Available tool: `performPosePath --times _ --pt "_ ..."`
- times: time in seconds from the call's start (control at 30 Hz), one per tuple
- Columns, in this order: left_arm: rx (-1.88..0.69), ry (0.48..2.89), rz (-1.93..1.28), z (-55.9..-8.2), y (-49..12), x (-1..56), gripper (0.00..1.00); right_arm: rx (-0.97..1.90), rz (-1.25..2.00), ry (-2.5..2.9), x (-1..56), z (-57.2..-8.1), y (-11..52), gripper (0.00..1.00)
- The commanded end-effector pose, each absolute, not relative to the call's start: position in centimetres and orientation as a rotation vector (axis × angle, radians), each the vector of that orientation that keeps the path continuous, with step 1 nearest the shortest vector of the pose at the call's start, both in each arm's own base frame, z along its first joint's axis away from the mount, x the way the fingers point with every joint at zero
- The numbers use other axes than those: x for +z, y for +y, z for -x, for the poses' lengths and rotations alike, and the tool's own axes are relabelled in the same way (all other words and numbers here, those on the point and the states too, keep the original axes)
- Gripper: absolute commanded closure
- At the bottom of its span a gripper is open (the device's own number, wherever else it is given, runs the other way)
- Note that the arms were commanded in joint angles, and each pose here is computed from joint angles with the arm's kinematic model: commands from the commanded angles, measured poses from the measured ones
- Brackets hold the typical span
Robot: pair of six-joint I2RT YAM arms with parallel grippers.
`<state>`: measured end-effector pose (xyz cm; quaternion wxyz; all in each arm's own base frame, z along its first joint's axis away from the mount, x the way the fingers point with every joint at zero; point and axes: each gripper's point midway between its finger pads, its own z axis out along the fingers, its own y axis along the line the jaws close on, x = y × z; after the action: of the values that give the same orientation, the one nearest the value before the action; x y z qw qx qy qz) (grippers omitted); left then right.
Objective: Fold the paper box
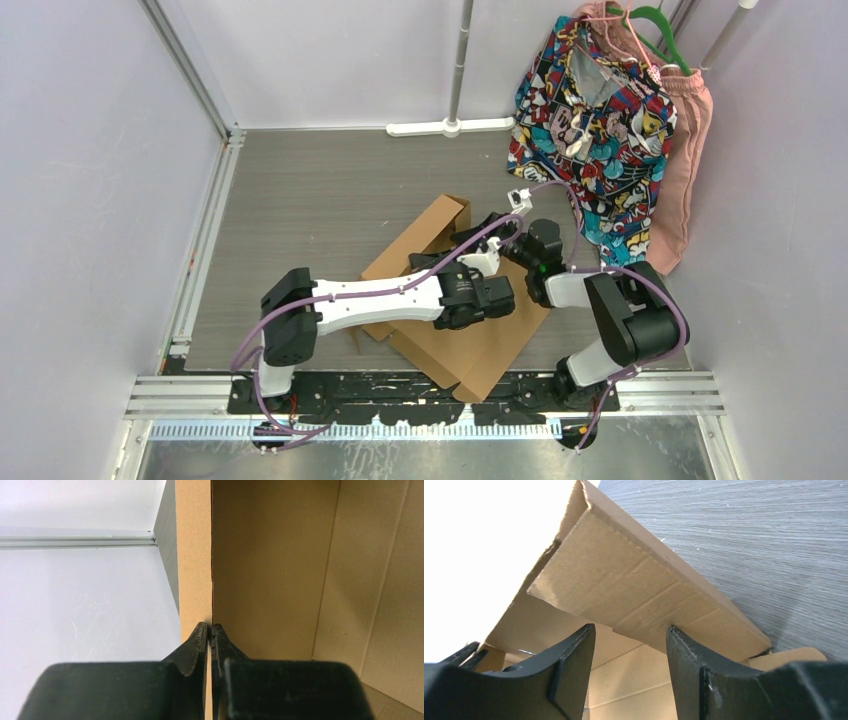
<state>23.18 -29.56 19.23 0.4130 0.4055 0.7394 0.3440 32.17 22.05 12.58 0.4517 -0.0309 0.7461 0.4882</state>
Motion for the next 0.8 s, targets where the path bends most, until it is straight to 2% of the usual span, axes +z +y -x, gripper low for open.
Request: performPosePath --times 0.0,0.47,0.77 --pt "0.749 1.898 -0.979 -22.7 -30.3 19.5 0.99 1.297 0.142 1.727 16.2 -32.1 22.9 0.41" --pt "0.675 1.896 -1.003 -22.5 -31.1 19.9 1.0 1.387 -0.009 1.664 14.9 -33.9 23.2 0.44" --pt "0.665 1.9 -1.017 -22.4 -31.5 19.6 1.0 1.33 -0.081 1.646 14.2 -35.0 22.8 0.45"
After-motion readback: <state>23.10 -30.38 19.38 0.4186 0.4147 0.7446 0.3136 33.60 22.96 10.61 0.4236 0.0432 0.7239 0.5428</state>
